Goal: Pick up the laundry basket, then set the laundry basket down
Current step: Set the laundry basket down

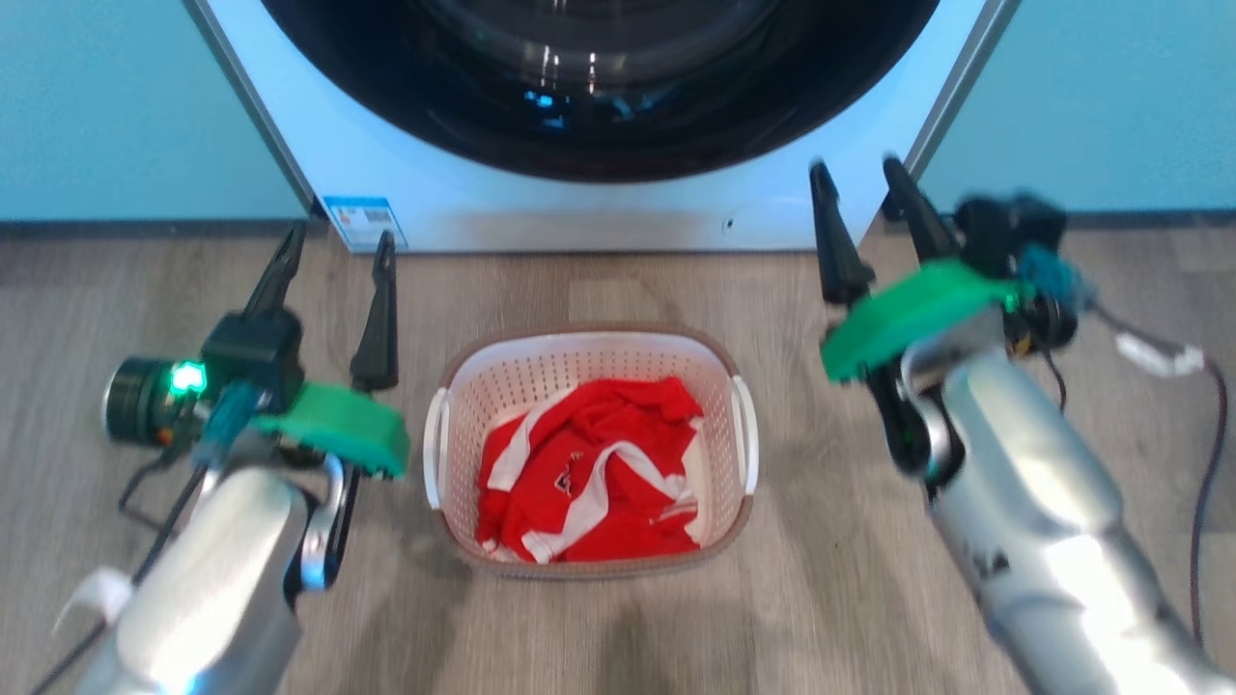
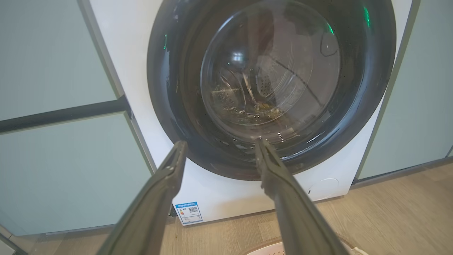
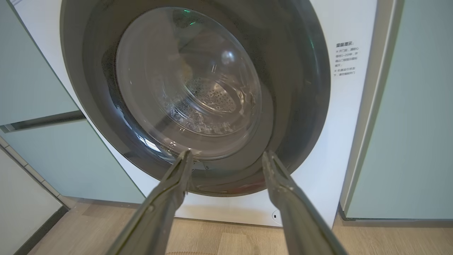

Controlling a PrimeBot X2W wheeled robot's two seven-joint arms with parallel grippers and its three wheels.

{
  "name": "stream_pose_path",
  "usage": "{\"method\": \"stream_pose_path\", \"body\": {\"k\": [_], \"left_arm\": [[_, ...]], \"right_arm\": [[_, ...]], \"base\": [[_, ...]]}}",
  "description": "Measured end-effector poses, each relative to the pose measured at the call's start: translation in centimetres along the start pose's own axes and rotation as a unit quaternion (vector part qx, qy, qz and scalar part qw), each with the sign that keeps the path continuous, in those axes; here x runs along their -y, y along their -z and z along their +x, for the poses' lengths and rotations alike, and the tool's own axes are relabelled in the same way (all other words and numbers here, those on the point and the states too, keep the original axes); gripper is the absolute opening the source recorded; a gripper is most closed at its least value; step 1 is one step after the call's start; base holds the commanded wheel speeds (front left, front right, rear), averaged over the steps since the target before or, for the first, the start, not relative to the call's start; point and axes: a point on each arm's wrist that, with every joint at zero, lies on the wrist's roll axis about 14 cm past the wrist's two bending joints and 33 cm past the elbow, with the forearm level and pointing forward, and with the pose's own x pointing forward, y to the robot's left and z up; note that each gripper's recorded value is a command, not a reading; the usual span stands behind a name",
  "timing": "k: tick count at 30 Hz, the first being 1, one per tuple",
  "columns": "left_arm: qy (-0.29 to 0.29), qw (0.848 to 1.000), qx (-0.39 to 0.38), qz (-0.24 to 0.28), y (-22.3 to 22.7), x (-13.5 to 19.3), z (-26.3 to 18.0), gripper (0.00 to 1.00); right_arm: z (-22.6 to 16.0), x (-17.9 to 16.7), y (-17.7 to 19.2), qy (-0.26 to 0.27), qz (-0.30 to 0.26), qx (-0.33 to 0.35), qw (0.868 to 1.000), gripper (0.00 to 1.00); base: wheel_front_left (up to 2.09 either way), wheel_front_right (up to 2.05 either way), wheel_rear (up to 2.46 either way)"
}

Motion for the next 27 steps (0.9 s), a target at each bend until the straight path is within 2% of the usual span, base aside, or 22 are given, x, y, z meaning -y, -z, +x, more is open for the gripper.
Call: {"method": "stream_pose_path", "body": {"k": [1,4,10,13,15,27], "left_arm": [[-0.01,1.0,0.026,-0.004,-1.6,-0.2,-1.2,1.0],[-0.026,0.998,0.056,-0.021,-3.5,-0.4,-2.9,1.0],[-0.04,0.996,0.07,-0.038,-4.2,-0.5,-5.5,1.0],[-0.016,0.996,0.064,-0.058,-3.7,0.8,-6.8,1.0],[0.002,0.997,0.057,-0.052,-3.3,1.7,-7.6,1.0],[-0.015,0.998,0.032,-0.055,-1.5,2.0,-10.3,1.0]], "right_arm": [[-1.6,-0.3,-0.5,0.003,-0.003,0.013,1.0,1.0],[-3.3,-1.3,-1.6,-0.004,-0.019,0.035,0.999,1.0],[-5.8,-1.5,-3.3,0.006,-0.015,0.069,0.997,1.0],[-7.3,-0.8,-3.7,0.024,-0.009,0.08,0.996,1.0],[-8.4,-0.2,-3.8,0.038,-0.006,0.085,0.996,1.0],[-13.2,1.6,-0.7,0.092,-0.001,0.045,0.995,1.0]], "base": [[0.0,0.0,0.0],[0.0,0.0,0.0],[0.0,0.0,0.0],[0.0,0.0,0.0],[0.0,0.0,0.0],[0.0,0.0,0.0]]}}
